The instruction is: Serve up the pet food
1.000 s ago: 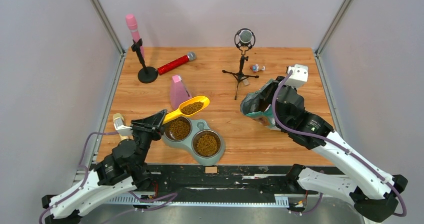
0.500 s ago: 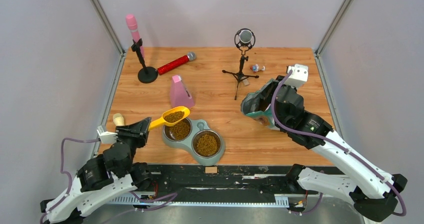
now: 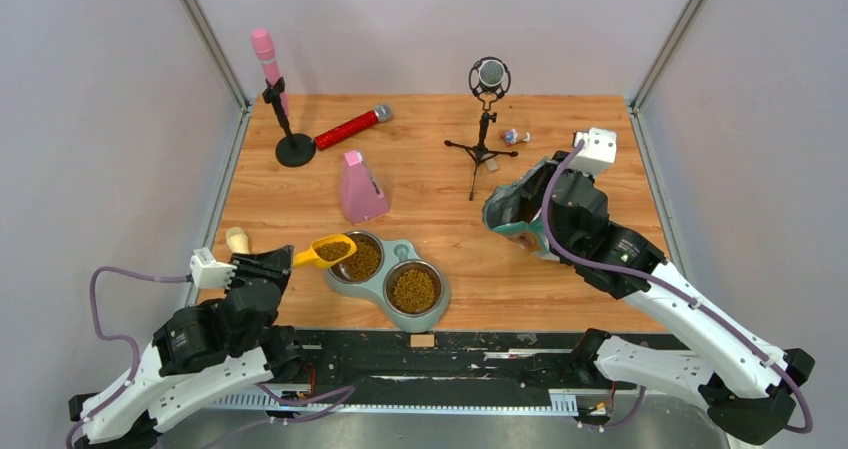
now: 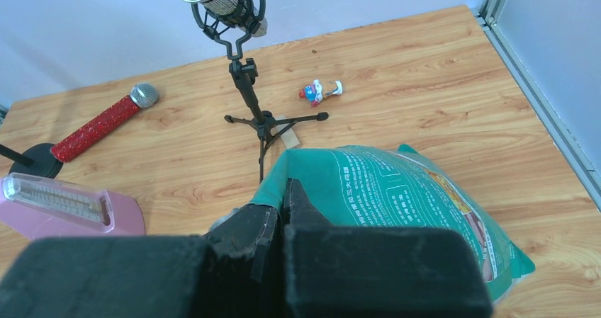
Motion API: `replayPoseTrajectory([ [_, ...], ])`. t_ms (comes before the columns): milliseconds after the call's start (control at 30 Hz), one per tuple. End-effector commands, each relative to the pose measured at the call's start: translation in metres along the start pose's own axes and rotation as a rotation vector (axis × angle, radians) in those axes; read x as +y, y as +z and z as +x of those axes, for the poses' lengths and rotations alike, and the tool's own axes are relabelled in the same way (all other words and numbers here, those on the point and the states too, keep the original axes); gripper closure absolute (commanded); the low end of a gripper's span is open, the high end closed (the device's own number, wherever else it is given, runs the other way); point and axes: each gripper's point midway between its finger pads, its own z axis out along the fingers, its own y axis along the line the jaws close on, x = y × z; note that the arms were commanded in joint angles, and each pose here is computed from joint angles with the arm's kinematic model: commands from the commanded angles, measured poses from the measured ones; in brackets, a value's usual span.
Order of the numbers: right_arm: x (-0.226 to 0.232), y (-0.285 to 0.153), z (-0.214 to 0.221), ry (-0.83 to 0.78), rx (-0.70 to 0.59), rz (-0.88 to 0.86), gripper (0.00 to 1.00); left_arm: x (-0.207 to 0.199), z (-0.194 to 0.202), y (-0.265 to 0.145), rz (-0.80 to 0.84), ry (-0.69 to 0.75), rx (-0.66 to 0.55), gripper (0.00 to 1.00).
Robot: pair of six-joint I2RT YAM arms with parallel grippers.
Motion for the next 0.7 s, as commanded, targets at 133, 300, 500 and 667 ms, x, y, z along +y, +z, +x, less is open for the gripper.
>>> replayPoseTrajectory([
  [133,0.0069,-0.0075,-0.0532,0.180,-0.132,-0.022,1.00,0.0015,-0.0103,0.0041,-0.049,0.076,-0.077,1.00],
  [300,0.0061,-0.0069,-0.0530,0.177,-0.133,-0.016,1.00,0.0025,-0.0106,0.0043,-0.087,0.146,-0.083,1.00],
  [500,0.0060,-0.0061,-0.0517,0.172,-0.130,-0.011,1.00,0.0026,-0.0113,0.0058,-0.124,0.222,-0.101,1.00],
  [667,0.0049,-0.0065,-0.0510,0.174,-0.130,-0.009,1.00,0.0069,-0.0135,0.0046,-0.151,0.236,-0.105,1.00],
])
